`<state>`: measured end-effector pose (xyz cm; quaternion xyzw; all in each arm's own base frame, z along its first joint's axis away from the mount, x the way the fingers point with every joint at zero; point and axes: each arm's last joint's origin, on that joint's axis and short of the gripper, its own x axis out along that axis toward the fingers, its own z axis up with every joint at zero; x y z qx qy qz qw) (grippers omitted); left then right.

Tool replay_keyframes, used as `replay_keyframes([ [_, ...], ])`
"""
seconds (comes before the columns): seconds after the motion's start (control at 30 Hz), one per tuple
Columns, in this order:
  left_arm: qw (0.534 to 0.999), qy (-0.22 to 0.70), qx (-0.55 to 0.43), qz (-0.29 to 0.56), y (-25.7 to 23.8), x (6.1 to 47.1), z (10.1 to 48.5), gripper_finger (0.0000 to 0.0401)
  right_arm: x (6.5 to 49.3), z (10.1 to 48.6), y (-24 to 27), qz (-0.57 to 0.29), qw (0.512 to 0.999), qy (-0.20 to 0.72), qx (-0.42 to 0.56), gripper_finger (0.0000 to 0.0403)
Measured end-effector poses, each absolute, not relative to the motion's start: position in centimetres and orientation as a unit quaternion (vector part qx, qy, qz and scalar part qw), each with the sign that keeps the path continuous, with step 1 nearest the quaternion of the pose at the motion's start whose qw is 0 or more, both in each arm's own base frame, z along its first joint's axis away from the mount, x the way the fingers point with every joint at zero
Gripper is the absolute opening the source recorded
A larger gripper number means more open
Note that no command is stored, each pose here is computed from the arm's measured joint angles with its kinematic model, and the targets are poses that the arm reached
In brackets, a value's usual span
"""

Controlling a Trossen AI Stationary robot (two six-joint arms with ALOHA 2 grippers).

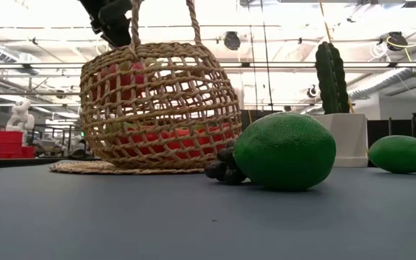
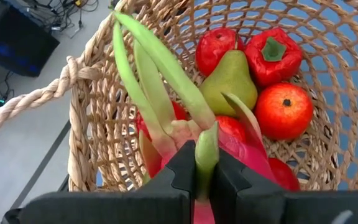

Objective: Build produce basket
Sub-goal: Put the pink dragon fruit into the basket, then put the green lime into the basket

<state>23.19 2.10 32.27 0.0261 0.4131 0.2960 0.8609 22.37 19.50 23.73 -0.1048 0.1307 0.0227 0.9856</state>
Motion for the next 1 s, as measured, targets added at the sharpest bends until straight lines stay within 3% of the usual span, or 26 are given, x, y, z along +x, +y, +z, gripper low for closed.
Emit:
replay_keyframes([
  [0.13,0.862,0.413,0.02,0.292,2.1,23.2,32.3,0.0043,22.4,23.7,19.5,0.023,0.986,0.131,-0.105,0.0203],
  [0.5,0.863,0.406,-0.002,0.301,2.1,23.2,32.3,0.0132,22.4,23.7,19.5,0.023,0.986,0.131,-0.105,0.0203],
  [0.8,0.875,0.381,-0.012,0.299,1.9,23.6,32.6,0.0138,22.4,23.7,19.5,0.023,0.986,0.131,-0.105,0.0203],
  [1.0,0.919,0.29,-0.032,0.267,0.3,24.0,34.5,0.0138,22.4,23.7,19.5,0.023,0.986,0.131,-0.104,0.0203],
])
